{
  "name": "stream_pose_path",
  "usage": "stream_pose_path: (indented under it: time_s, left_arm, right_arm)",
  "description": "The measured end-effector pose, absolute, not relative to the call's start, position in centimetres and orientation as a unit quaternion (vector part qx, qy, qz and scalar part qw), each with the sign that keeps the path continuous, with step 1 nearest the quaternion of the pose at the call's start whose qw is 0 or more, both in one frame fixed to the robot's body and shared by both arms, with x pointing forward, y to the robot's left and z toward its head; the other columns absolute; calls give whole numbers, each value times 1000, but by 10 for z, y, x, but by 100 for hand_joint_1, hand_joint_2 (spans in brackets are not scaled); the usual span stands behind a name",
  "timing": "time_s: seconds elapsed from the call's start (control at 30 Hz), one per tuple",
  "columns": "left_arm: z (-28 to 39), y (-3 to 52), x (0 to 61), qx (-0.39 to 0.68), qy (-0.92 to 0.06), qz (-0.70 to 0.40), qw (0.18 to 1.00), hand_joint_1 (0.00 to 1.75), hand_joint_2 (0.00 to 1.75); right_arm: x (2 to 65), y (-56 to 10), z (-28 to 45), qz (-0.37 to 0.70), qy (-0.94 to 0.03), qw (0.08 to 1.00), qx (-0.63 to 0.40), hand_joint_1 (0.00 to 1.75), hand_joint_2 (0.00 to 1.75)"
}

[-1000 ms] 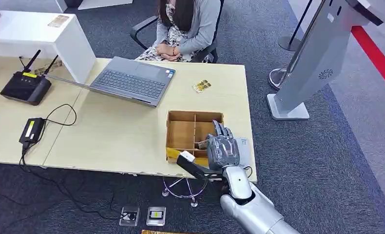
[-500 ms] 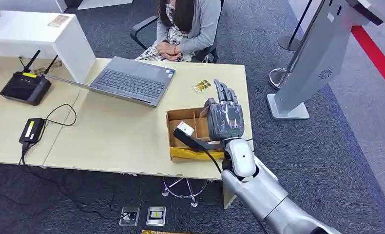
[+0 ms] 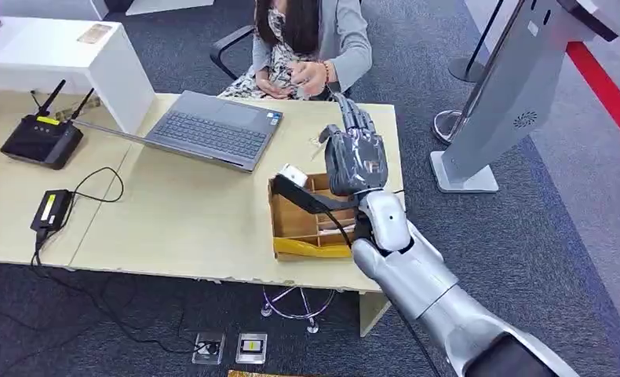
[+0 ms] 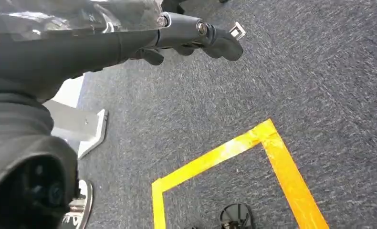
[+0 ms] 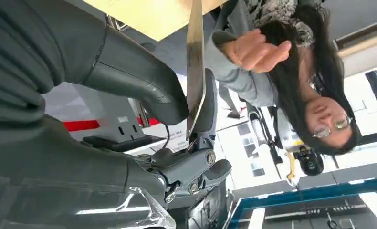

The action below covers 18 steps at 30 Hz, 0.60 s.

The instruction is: Pass the card to the sensor for recognition and then transmit it.

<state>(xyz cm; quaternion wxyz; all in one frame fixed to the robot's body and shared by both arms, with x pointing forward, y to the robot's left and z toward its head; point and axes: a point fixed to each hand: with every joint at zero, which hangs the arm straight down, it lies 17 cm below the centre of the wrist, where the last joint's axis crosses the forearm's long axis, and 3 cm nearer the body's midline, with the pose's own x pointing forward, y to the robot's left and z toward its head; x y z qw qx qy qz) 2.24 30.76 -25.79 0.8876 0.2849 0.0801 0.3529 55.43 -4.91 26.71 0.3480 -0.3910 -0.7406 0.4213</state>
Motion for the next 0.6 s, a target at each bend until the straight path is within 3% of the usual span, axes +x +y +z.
stream_pose_path:
  time_s: [0.6]
  left_arm:
    - [-248, 292, -6, 295, 152, 319, 888, 0, 0]
  right_arm:
    - [586, -52, 253, 460, -694, 364, -417, 175, 175]
